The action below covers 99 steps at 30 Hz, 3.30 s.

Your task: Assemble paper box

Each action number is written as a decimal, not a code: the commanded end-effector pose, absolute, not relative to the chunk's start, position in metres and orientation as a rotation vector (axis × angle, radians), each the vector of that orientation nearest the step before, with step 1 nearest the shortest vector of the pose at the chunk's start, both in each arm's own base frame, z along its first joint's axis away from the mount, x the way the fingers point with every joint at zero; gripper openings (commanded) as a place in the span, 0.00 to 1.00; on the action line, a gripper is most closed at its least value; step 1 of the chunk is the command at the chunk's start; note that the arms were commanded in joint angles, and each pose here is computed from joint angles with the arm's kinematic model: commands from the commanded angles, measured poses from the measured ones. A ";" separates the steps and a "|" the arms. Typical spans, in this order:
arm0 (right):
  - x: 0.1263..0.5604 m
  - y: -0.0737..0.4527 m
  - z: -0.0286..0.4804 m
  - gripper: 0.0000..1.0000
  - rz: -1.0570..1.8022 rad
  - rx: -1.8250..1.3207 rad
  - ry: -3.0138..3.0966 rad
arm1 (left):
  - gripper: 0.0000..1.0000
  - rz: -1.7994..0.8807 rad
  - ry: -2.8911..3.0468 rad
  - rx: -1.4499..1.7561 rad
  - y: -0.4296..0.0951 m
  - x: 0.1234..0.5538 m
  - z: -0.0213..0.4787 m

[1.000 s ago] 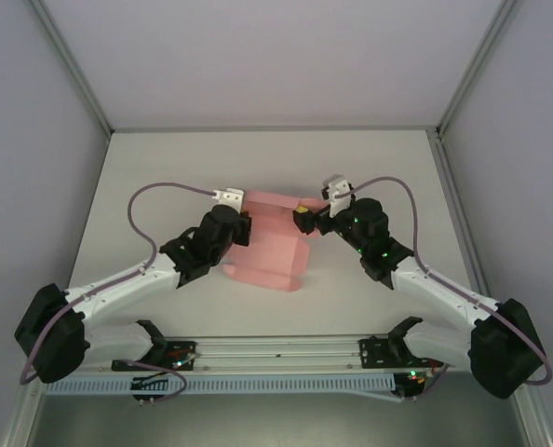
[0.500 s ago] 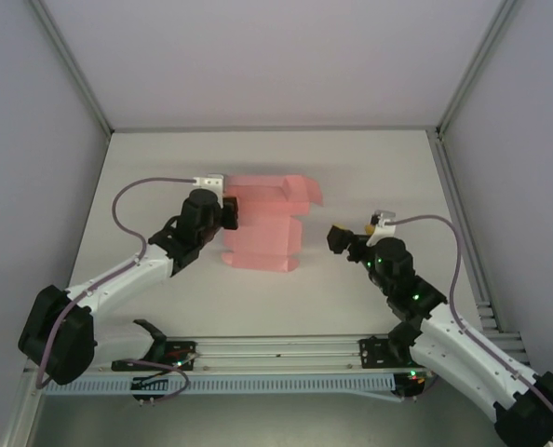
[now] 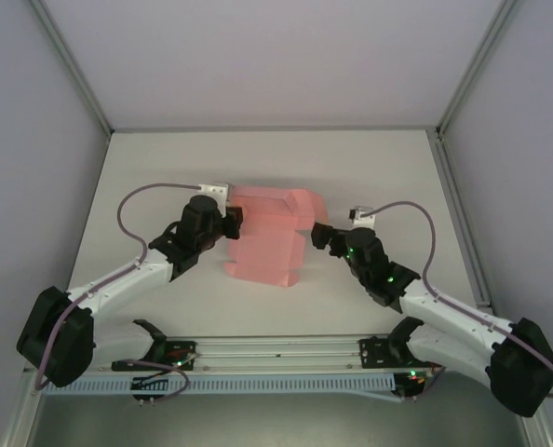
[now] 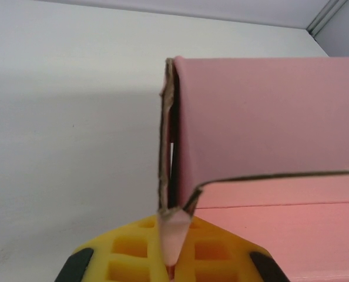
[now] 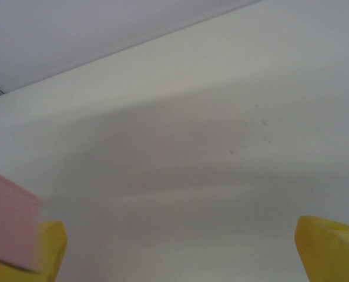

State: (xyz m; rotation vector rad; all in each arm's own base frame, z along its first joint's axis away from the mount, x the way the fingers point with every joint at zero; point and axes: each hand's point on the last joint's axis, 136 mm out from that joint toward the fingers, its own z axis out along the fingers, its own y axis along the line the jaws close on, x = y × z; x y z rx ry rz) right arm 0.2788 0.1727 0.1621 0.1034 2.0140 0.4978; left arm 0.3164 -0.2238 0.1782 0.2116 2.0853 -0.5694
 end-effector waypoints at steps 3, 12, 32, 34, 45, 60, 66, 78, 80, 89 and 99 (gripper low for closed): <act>0.294 0.187 0.194 1.00 0.458 0.110 1.891 | 0.00 -0.632 2.039 0.212 -0.231 0.314 0.192; 0.303 0.227 0.189 1.00 0.390 -0.034 1.921 | 0.00 -0.678 2.011 0.246 -0.236 0.308 0.197; 0.239 0.147 0.221 1.00 0.447 0.031 1.860 | 0.00 -0.617 2.030 0.237 -0.211 0.319 0.181; 0.240 0.120 0.225 1.00 0.385 0.097 1.872 | 0.00 -0.642 2.014 0.281 -0.215 0.316 0.184; 0.265 0.135 0.235 0.88 0.539 -0.049 1.944 | 0.00 -0.728 1.967 0.425 -0.230 0.299 0.190; 0.252 0.253 0.231 0.59 0.930 -0.578 1.953 | 0.00 -0.714 1.991 0.408 -0.228 0.301 0.184; 0.256 0.272 0.211 0.60 0.843 -0.622 2.013 | 0.00 -0.714 1.999 0.401 -0.229 0.303 0.184; 0.274 0.227 0.196 0.65 0.493 -0.448 2.133 | 0.00 -0.588 2.060 0.335 -0.213 0.313 0.173; 0.269 0.224 0.194 0.64 0.491 -0.458 2.140 | 0.00 -0.585 2.064 0.335 -0.213 0.313 0.172; 0.241 0.247 0.215 0.56 0.691 -0.658 2.027 | 0.00 -0.586 2.069 0.352 -0.216 0.314 0.171; 0.240 0.290 0.219 0.54 0.861 -0.823 1.978 | 0.00 -0.603 2.071 0.346 -0.218 0.315 0.173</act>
